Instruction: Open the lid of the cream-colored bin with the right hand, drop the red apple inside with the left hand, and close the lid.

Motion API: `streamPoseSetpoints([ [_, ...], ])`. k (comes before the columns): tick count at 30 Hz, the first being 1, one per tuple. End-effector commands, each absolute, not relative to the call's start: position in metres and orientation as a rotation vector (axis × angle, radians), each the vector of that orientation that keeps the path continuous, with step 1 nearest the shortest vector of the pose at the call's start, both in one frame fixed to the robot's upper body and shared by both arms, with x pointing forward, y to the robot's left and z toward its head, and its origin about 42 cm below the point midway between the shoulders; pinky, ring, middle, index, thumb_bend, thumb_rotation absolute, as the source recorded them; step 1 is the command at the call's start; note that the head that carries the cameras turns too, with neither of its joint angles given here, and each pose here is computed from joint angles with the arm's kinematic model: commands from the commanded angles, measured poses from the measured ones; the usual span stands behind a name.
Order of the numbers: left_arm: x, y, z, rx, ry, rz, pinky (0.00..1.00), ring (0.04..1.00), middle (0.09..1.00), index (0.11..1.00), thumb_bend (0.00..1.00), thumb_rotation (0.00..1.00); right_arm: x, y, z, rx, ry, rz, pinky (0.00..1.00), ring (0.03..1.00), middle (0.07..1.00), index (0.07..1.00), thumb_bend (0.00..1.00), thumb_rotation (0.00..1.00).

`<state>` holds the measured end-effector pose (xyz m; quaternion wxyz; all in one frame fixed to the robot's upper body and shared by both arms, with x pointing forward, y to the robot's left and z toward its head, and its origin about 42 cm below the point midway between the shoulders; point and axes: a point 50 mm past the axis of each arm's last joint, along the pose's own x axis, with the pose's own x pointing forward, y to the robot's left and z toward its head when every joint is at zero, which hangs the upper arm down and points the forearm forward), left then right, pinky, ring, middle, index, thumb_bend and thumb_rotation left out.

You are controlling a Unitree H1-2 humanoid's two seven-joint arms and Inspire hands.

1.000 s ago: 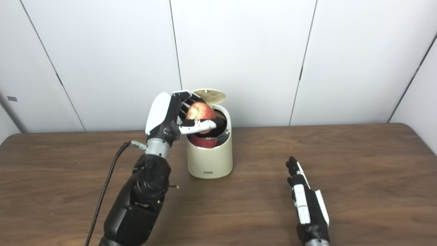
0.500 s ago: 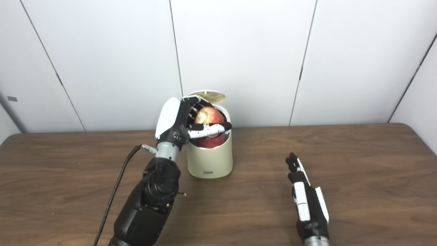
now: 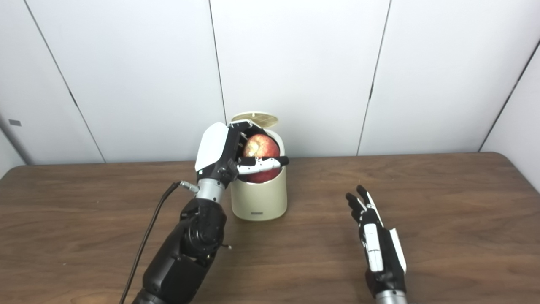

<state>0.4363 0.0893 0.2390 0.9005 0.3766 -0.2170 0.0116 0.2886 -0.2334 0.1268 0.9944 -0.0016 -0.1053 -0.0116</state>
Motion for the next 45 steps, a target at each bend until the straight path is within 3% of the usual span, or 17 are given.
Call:
streamPoseSetpoints([
  [1,0.444,0.092,0.258,0.806,-0.523,0.065,0.32,0.451,0.557,0.45,0.47,0.0,0.284,-0.232,0.116,-0.003,-0.206,-0.012,0.93,0.914,0.87,0.919,0.6,1.0],
  [28,0.445,0.1,0.253,0.877,-0.667,0.114,0.33,0.434,0.519,0.433,0.47,0.0,0.281,-0.233,0.12,-0.02,-0.194,0.026,0.86,0.859,0.82,0.856,0.6,1.0],
  [41,0.453,0.104,0.245,0.902,-0.705,0.145,0.37,0.429,0.494,0.48,0.48,0.0,0.279,-0.231,0.124,-0.018,-0.185,0.052,0.92,0.845,0.775,0.799,0.57,1.0],
  [45,0.453,0.105,0.244,0.96,-0.66,0.145,0.37,0.47,0.515,0.477,0.48,0.0,0.278,-0.231,0.125,-0.023,-0.185,0.057,0.93,0.843,0.766,0.78,0.57,1.0],
])
